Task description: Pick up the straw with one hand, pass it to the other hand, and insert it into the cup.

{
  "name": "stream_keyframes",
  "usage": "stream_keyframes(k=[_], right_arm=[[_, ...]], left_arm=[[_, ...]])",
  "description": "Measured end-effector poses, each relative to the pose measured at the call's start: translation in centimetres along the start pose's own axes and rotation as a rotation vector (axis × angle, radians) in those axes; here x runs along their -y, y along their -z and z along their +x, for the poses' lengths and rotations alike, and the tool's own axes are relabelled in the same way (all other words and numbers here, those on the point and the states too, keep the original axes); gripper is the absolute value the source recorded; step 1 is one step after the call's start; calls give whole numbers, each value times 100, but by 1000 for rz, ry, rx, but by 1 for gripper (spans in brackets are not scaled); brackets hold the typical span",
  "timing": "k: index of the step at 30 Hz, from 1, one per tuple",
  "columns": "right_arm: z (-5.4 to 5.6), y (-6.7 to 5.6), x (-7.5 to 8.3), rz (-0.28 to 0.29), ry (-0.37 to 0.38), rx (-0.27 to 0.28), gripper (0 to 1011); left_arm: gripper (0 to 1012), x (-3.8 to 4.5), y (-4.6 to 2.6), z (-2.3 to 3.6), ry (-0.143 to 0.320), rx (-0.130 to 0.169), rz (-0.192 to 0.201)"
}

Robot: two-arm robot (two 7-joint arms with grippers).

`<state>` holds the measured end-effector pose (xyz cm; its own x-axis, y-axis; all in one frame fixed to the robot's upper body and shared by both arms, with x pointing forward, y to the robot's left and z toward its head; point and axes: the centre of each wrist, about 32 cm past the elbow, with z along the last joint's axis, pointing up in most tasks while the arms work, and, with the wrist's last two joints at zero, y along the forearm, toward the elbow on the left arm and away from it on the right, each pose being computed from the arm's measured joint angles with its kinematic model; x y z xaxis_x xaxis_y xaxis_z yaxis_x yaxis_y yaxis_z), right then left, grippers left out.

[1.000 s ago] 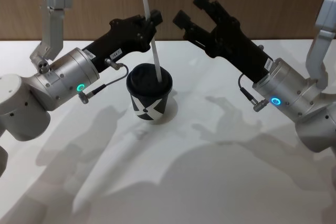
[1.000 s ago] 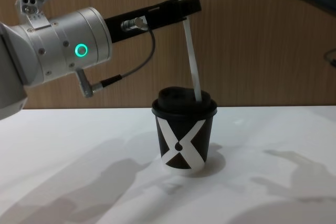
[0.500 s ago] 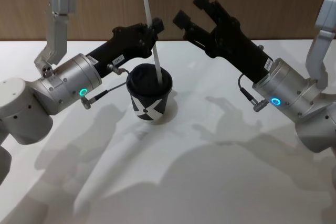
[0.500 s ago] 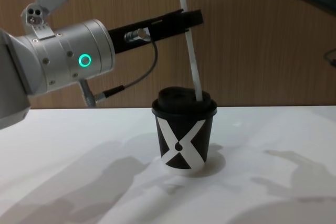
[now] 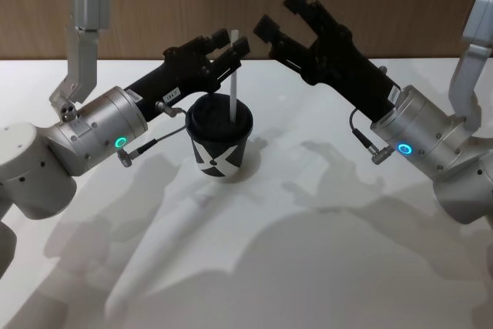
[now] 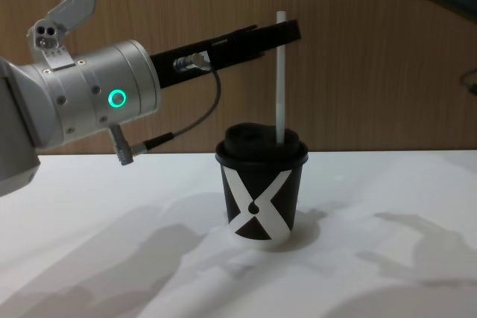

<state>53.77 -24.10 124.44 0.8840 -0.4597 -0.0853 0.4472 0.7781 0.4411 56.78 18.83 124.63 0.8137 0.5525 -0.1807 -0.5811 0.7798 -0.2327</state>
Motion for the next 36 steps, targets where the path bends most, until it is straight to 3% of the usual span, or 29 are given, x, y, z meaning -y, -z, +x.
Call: stream_keyframes(k=[6, 8, 18, 27, 36], right_arm=[[-23, -19, -3, -12, -3, 1, 1001], [-38, -28, -3, -20, -4, 1, 1001], [-231, -50, 85, -87, 25, -24, 1001], [-423, -6, 236, -121, 81, -49, 1001], [-540, 20, 350, -132, 124, -65, 1001]], left_arm=[[646, -62, 7, -11, -1, 0, -12], [662, -84, 9, -16, -2, -2, -17], [989, -237, 30, -55, 2, -25, -45], [1003, -352, 47, -82, 14, -50, -59], [1003, -447, 52, -107, 21, -54, -67]])
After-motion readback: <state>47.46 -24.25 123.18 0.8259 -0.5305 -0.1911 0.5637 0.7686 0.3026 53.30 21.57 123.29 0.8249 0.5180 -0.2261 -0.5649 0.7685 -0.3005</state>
